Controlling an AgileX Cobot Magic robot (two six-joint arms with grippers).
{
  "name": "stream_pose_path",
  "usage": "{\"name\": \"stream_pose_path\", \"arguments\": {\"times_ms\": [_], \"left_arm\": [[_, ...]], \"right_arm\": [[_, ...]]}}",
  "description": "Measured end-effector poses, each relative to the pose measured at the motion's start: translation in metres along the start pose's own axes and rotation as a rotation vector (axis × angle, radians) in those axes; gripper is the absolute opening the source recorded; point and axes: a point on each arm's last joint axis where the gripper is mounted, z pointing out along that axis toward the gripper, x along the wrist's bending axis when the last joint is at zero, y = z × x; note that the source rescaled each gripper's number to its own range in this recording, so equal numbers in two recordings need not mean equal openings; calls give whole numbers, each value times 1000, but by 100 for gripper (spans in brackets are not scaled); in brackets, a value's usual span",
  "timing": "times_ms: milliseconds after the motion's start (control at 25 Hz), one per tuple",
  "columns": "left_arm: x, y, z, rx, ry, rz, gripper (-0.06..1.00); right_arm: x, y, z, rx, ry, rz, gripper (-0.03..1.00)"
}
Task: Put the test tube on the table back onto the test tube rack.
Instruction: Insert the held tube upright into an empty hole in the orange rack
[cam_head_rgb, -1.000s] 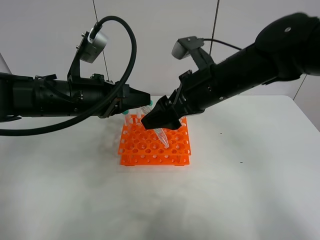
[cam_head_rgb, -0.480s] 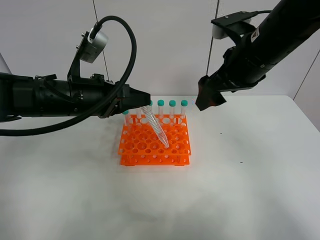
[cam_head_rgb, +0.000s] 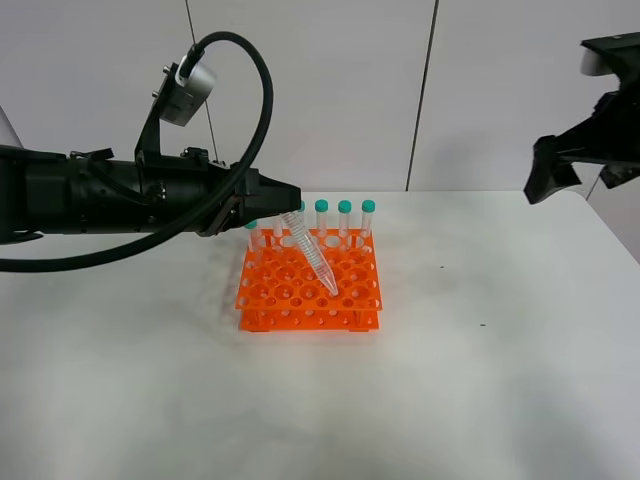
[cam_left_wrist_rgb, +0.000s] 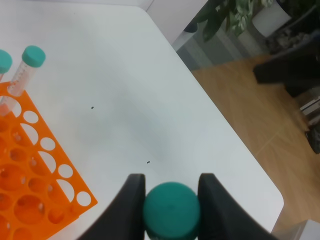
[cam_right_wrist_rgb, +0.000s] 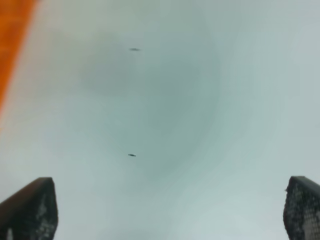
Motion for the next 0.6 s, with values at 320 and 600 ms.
{"name": "stream_pose_path", "arguments": {"times_ms": [320,600], "left_arm": [[0,0,0,0,0,0,1],[0,0,0,0,0,0,1]], "right_arm": [[-12,-6,-1,34,33,65,100],[-5,-4,-2,18,115,72,100]]}}
